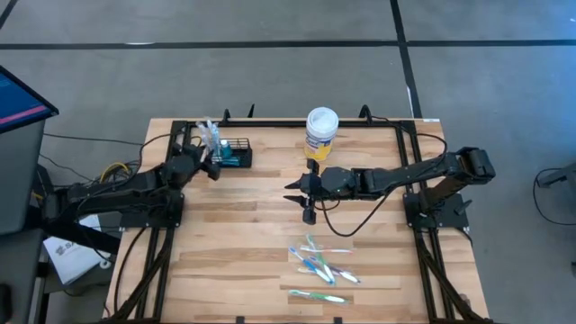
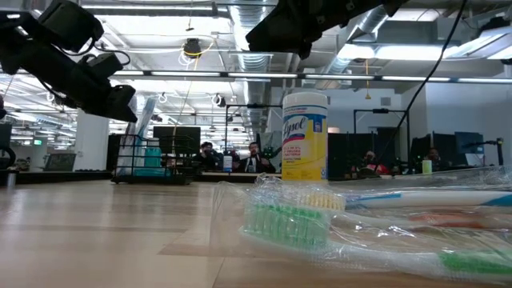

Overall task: Pick & Place toothbrushing station
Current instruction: Put the top purple toothbrush into the mesh organizer, then put the top orange toothbrush into the mesh organizer

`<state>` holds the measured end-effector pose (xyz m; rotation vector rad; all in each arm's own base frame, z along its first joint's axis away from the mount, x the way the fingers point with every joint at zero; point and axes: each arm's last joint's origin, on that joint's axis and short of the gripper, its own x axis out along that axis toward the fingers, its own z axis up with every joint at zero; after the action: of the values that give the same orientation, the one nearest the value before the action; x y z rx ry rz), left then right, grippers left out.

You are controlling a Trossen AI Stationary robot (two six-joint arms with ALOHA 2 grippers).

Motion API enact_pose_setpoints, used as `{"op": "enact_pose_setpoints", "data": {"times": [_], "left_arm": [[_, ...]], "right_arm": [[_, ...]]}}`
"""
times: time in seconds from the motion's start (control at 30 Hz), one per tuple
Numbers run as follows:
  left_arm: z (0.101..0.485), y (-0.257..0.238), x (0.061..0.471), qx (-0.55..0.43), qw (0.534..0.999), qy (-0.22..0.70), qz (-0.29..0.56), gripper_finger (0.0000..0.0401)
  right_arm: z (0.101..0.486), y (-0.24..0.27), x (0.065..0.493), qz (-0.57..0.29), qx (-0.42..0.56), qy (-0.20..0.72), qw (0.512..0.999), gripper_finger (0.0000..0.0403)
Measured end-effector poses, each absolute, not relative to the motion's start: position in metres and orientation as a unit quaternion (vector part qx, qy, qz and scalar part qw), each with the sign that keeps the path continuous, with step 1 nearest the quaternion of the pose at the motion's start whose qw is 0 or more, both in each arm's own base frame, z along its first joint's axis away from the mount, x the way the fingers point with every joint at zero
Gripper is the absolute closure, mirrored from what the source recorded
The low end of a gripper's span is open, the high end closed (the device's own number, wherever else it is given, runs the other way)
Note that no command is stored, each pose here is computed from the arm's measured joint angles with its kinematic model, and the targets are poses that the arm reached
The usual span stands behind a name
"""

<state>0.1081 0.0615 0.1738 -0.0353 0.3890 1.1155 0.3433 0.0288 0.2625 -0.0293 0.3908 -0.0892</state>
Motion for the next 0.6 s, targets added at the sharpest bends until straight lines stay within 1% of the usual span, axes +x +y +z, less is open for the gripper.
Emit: {"op": "enact_pose_setpoints", "data": {"times": [0.07,0.2,0.37,0.47,0.6], "left_arm": [[0.177,0.06,0.104,-0.022,0.829,0.205,0.521,0.0261],[0.182,0.056,0.097,-0.045,0.834,0.216,0.505,0.0265],[0.186,0.052,0.094,-0.079,0.858,0.192,0.47,0.027],[0.186,0.05,0.095,-0.109,0.88,0.186,0.424,0.027],[0.185,0.045,0.098,-0.159,0.909,0.191,0.334,0.0271]], "right_arm": [[0.262,0.029,0.343,-0.044,-0.015,0.198,0.979,0.0281],[0.261,0.029,0.343,-0.046,-0.009,0.2,0.979,0.0281],[0.261,0.029,0.343,-0.048,0.003,0.201,0.978,0.0281],[0.26,0.03,0.342,-0.046,0.001,0.209,0.977,0.0281],[0.256,0.031,0.34,-0.045,0.005,0.226,0.973,0.0281]]}}
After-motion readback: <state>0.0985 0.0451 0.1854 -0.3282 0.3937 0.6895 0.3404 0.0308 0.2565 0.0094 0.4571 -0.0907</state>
